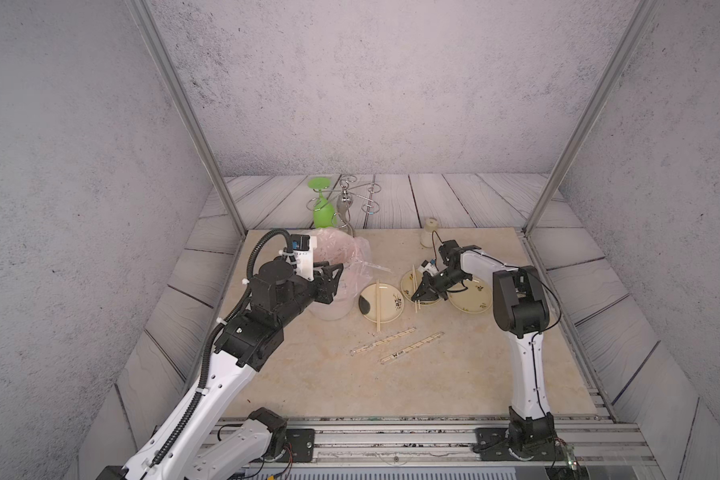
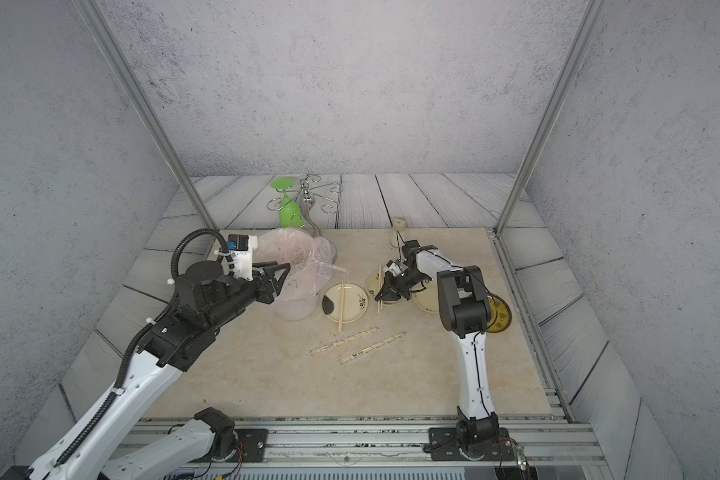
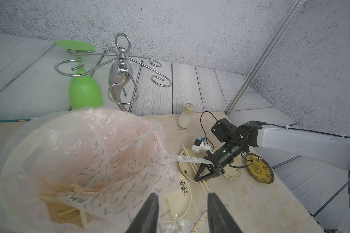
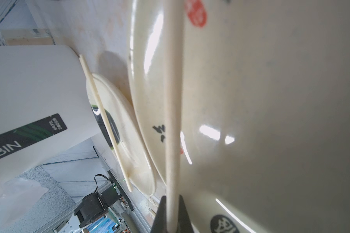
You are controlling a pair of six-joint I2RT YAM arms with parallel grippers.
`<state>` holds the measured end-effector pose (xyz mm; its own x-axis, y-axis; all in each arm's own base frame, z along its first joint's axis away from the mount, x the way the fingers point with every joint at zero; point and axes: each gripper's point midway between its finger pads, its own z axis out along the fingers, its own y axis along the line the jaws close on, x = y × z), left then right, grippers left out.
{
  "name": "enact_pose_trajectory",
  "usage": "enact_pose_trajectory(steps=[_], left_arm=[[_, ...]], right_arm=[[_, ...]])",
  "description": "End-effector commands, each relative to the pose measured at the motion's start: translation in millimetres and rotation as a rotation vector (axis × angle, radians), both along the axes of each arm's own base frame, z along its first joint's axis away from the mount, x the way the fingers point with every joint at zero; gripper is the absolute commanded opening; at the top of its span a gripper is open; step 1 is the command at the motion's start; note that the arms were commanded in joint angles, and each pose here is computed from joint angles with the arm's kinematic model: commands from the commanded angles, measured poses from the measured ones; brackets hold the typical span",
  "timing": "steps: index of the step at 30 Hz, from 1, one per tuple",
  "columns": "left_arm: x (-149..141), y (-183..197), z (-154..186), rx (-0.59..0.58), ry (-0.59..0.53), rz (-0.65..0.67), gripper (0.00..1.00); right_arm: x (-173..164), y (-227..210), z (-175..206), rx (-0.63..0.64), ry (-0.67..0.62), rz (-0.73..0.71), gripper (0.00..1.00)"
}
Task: Remove the packaging of disposable chopsticks
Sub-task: Place the disposable chopsticks on the plate.
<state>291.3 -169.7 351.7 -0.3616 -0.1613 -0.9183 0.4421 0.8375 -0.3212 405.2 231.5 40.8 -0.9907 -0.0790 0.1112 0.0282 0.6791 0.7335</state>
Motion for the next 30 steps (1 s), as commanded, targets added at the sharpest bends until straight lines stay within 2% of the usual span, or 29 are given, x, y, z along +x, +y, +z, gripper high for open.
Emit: enact_pose_trajectory(steps=[1, 18, 27, 30], left_arm=[[0.0, 3.3, 4.5, -0.010, -0.022, 0.007, 0.43], [0.2, 2.2, 3.2, -0.019, -0.018, 0.003, 0.43], [0.7, 1.8, 3.0, -0.020, -0.017, 0.001, 0.43], [0.4, 1.5, 2.8, -0.019, -0.016, 0.000, 0.43]], right_arm=[[-3.9, -2.8, -15.8, -0.008, 0.053, -0.004, 0.08], [-6.8, -7.9, -24.7, -0.026, 0.067, -0.010, 0.15], [-2.0, -10.0, -15.3, -0.040, 0.029, -0.024, 0.17], [-0.7, -11.7, -12.0, -0.056, 0.014, -0.025, 0.21]])
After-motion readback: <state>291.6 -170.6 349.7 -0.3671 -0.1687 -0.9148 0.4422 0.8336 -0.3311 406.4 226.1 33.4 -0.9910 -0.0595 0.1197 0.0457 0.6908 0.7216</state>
